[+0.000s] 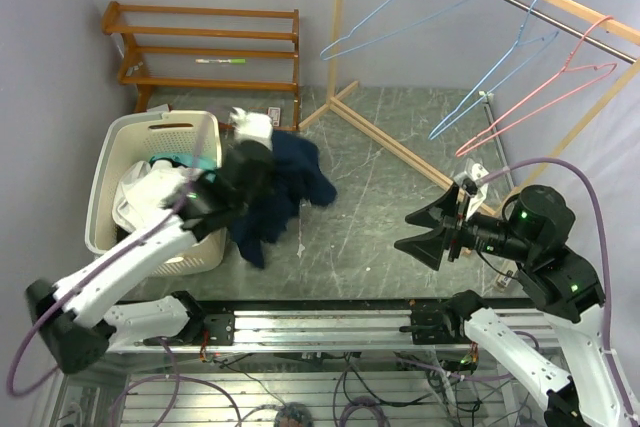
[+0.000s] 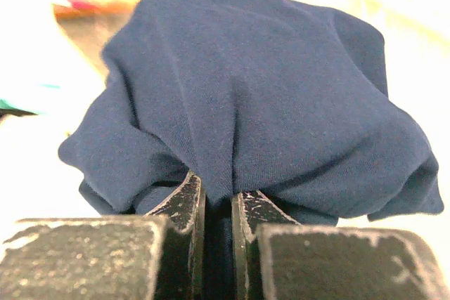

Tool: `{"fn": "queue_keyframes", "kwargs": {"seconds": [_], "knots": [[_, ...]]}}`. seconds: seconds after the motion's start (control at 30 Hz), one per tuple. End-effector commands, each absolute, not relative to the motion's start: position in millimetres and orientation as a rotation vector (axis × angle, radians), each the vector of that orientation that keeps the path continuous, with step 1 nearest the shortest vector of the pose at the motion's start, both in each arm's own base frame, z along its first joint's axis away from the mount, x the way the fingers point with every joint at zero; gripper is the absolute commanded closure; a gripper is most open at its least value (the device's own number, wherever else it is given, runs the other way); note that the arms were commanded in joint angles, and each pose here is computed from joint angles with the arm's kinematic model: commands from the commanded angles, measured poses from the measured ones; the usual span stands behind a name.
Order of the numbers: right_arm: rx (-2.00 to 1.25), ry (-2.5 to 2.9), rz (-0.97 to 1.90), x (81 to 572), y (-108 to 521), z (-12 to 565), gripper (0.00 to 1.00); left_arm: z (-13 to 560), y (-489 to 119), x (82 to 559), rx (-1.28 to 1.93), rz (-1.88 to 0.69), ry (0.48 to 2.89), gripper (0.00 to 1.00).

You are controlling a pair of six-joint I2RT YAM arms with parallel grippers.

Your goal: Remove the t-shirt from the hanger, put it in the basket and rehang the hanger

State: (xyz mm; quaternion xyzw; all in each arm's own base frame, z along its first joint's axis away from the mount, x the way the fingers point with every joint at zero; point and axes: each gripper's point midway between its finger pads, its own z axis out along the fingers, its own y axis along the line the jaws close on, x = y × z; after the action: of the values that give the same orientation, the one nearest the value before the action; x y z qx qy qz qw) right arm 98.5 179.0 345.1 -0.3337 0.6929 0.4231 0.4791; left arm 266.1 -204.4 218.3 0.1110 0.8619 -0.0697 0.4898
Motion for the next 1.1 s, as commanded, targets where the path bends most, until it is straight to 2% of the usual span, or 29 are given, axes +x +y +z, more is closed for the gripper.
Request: {"fn": "queue_keyframes", "kwargs": {"seconds": [0.0,0.13,0.3,0.4,0.57,0.6,0.63,0.7,0.73,0.87,1.07], "knots": [[-0.801,1.696,1.049,106,184,340,0.35,316,-134,288,0.186,-0.032,1.949,0.93],[-0.798,1.701,1.065,110,188,338,0.36,387,-77,299,0.057,0.129,1.867,0.93],[-0.8,1.708,1.068,114,190,335,0.36,431,-10,286,-0.159,0.396,1.771,0.93],[-0.803,1.711,1.075,116,192,333,0.37,439,20,273,-0.265,0.472,1.712,0.93],[-0.809,1.713,1.087,116,194,332,0.37,399,25,271,-0.244,0.495,1.75,0.92],[-0.807,1.713,1.086,116,194,333,0.37,384,23,271,-0.244,0.49,1.782,0.86],[-0.806,1.717,1.09,116,194,331,0.37,363,18,273,-0.23,0.47,1.831,0.62],[-0.807,1.721,1.101,117,196,329,0.36,322,3,277,-0.177,0.408,1.933,0.08],[-0.808,1.724,1.108,117,196,328,0.36,305,-8,278,-0.146,0.351,1.978,0.02],[-0.8,1.752,1.102,122,197,324,0.35,290,-35,272,-0.118,0.132,1.994,0.0],[-0.672,1.853,1.024,149,195,299,0.32,339,-76,234,0.021,-0.316,1.659,0.0]]}}
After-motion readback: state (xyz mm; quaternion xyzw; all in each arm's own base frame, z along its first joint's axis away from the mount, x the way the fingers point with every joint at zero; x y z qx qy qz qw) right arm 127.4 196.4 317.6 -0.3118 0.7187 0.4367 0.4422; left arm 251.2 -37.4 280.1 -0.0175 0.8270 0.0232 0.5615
